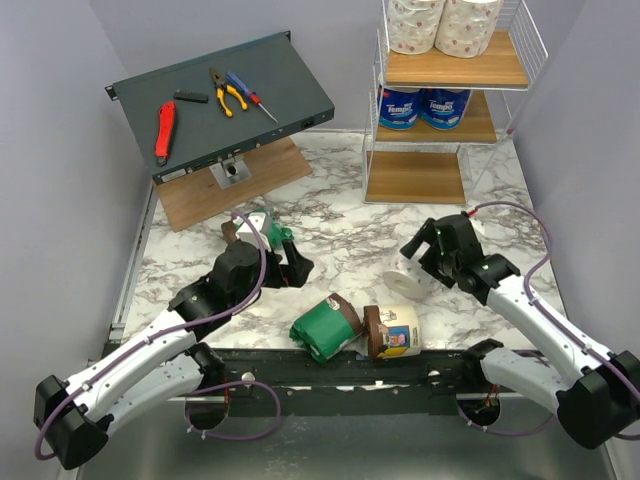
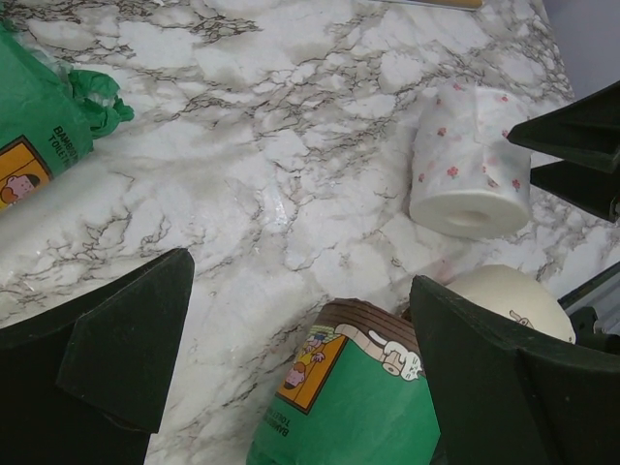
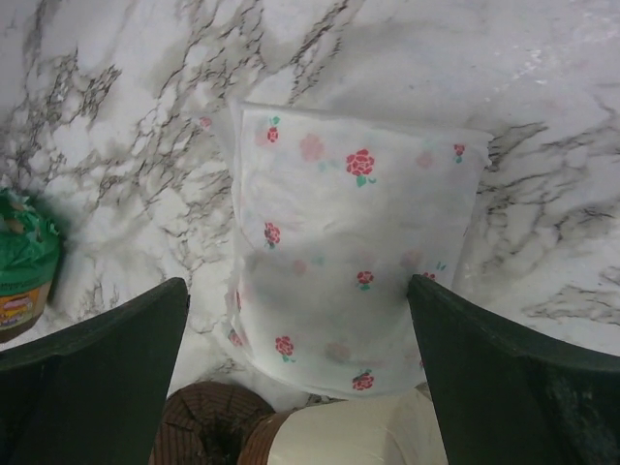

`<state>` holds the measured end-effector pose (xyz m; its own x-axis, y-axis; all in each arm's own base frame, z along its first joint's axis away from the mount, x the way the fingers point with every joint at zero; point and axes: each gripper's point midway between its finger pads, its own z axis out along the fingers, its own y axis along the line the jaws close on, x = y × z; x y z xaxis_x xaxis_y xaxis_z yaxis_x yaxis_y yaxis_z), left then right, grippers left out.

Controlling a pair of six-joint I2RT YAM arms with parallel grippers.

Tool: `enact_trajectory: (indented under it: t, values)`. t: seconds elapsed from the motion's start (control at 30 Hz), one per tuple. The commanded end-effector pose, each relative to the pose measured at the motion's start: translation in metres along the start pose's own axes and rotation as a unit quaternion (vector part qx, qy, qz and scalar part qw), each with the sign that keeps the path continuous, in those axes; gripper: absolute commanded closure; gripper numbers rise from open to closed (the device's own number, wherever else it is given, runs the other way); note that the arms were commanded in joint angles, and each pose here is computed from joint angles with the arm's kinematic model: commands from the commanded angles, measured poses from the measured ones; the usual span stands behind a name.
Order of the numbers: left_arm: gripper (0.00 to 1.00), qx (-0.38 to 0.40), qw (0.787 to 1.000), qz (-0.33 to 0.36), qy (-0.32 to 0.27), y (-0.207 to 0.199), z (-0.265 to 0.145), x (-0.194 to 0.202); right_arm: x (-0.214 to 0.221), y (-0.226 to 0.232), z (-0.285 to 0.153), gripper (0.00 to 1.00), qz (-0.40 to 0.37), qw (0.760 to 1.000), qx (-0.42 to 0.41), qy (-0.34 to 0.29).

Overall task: Place and organize the paper towels onto the shelf
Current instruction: Adjust the paper towel at the center of the board.

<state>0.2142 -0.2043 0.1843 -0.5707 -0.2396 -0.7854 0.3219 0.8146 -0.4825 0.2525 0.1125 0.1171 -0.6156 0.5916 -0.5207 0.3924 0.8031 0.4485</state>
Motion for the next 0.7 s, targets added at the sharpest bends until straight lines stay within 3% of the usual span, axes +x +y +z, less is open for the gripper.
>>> enact_trajectory:
  t: [0.0, 0.4, 0.53, 0.67]
  values:
    - [0.02, 0.014, 1.000, -0.012, -0.003, -0.008, 0.003, -0.002, 0.004, 0.043, -0.003, 0.02, -0.024, 0.996, -0.082, 0.027]
    - [0.01, 0.039, 0.999, -0.019, -0.004, -0.028, 0.012, -0.017, -0.054, 0.041, -0.019, 0.00, -0.011, 0.993, -0.051, -0.103]
    - [0.01, 0.114, 0.993, -0.003, 0.025, -0.062, 0.016, -0.017, -0.084, 0.021, -0.014, 0.00, 0.026, 0.987, -0.016, -0.158]
    - [0.03, 0.199, 0.977, 0.023, 0.069, -0.099, 0.021, -0.012, -0.099, 0.017, -0.003, 0.00, 0.055, 0.984, -0.033, -0.164]
